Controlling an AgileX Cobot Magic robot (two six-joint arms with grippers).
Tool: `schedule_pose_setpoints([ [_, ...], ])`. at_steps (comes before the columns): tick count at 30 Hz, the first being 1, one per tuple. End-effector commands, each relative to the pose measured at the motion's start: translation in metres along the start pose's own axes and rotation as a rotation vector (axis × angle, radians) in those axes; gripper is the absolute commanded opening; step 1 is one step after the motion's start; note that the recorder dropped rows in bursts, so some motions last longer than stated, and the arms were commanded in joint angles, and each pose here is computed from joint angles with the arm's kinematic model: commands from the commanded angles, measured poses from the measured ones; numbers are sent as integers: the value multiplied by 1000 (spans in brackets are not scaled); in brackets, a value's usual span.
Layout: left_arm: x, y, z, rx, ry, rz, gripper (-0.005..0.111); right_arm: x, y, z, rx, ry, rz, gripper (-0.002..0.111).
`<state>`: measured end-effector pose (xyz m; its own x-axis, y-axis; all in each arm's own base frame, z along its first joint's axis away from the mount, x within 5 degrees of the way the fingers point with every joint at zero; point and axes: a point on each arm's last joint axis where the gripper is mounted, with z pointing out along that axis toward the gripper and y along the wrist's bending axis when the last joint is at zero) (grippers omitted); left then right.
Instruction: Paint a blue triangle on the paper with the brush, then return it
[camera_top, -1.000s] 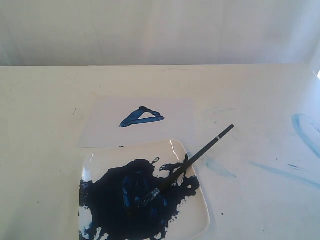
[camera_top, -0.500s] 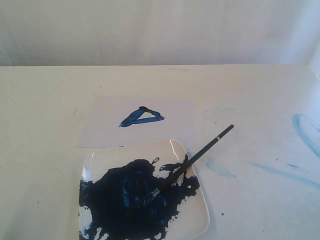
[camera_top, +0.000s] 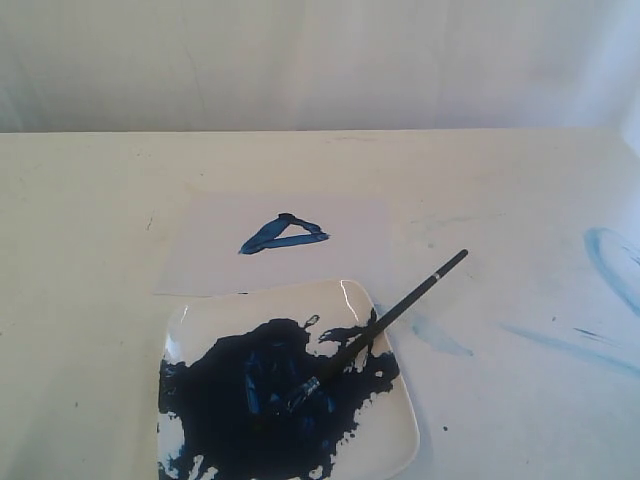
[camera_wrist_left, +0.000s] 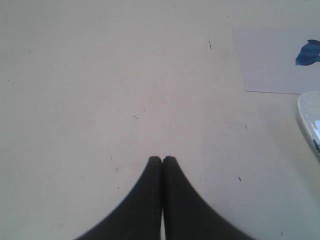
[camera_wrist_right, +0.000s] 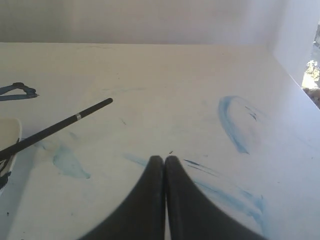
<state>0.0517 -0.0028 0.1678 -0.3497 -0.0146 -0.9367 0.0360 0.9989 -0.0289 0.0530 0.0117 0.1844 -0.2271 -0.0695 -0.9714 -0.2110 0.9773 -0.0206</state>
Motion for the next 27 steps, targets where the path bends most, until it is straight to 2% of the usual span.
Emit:
schedule_pose_setpoints([
  [1,1,0,0,7,4,-12,0,0,0,0,1,-11,9,0],
  [9,1,0,0,7,4,-12,0,0,4,0,-67,-12,-8,0],
  [16,1,0,0,7,4,-12,0,0,-2,0,33,-11,15,0],
  [27,1,0,0,7,4,-12,0,0,-2,0,35,-9,15,0],
])
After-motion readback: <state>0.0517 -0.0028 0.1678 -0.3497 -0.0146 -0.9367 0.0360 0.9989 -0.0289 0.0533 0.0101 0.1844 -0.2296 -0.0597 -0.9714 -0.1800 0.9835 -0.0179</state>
